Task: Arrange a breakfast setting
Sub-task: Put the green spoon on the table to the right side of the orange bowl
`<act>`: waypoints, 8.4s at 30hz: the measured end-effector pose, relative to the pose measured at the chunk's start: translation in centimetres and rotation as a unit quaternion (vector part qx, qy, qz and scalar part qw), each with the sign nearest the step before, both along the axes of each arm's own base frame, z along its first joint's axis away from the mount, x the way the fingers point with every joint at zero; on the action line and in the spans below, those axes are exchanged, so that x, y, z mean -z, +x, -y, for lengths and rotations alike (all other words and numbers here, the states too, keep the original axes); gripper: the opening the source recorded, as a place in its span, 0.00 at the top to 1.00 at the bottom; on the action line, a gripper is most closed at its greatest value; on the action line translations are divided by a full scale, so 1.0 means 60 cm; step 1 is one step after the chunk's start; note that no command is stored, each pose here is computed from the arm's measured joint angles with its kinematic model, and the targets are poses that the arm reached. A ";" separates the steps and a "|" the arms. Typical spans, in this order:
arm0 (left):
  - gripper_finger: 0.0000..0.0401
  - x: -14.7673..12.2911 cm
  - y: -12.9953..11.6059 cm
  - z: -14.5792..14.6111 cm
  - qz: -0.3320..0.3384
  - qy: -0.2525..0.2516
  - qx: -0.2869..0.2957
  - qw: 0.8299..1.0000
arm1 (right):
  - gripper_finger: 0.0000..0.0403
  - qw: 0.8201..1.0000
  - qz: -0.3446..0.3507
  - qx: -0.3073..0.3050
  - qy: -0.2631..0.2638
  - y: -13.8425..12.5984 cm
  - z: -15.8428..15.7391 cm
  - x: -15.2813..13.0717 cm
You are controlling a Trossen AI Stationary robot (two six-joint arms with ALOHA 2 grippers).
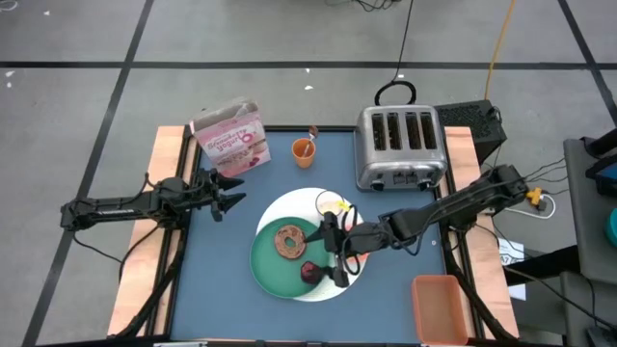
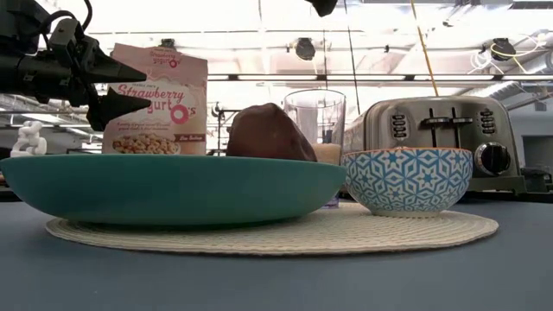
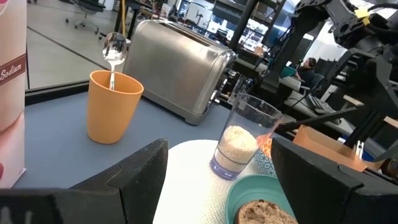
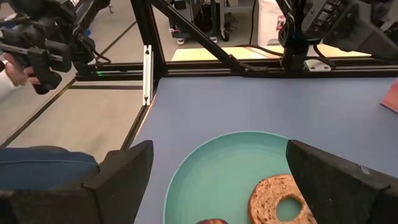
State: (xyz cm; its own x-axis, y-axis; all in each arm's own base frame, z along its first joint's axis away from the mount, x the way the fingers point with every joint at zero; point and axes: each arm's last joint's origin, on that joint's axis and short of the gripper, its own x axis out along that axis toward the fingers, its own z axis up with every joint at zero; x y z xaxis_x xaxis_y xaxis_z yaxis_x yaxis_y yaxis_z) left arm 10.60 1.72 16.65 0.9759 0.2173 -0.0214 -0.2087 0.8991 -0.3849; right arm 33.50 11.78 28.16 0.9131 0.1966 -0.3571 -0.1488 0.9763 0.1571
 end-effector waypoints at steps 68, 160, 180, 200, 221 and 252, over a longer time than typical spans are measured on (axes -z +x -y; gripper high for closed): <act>0.28 0.000 0.000 0.000 0.001 -0.002 0.001 1.000 | 0.10 0.999 0.022 -0.006 -0.046 -0.130 0.057 -0.120; 0.28 -0.028 -0.002 -0.001 0.080 0.037 -0.015 0.996 | 0.10 0.843 -0.033 0.531 0.080 0.006 0.438 0.068; 0.28 -0.027 -0.002 -0.001 0.079 0.036 -0.015 0.996 | 0.10 0.856 -0.013 0.487 0.172 0.044 0.450 0.121; 0.28 -0.027 -0.002 -0.001 0.079 0.037 -0.015 0.996 | 0.10 0.857 -0.012 0.486 0.172 0.059 0.456 0.154; 0.28 -0.027 -0.002 -0.001 0.079 0.037 -0.015 0.996 | 0.17 0.857 -0.011 0.485 0.174 0.059 0.456 0.153; 0.28 -0.028 -0.002 -0.001 0.079 0.037 -0.015 0.996 | 0.48 0.853 -0.010 0.496 0.164 0.058 0.457 0.153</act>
State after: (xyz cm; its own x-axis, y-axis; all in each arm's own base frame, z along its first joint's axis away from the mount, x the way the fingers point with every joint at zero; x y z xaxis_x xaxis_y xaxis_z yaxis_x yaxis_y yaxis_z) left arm 10.48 1.78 18.30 0.9588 0.2420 0.1489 -0.1782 0.9203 -0.3483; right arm 37.01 -15.65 18.95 0.6826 -0.5771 -0.4484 0.7306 0.5234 0.4385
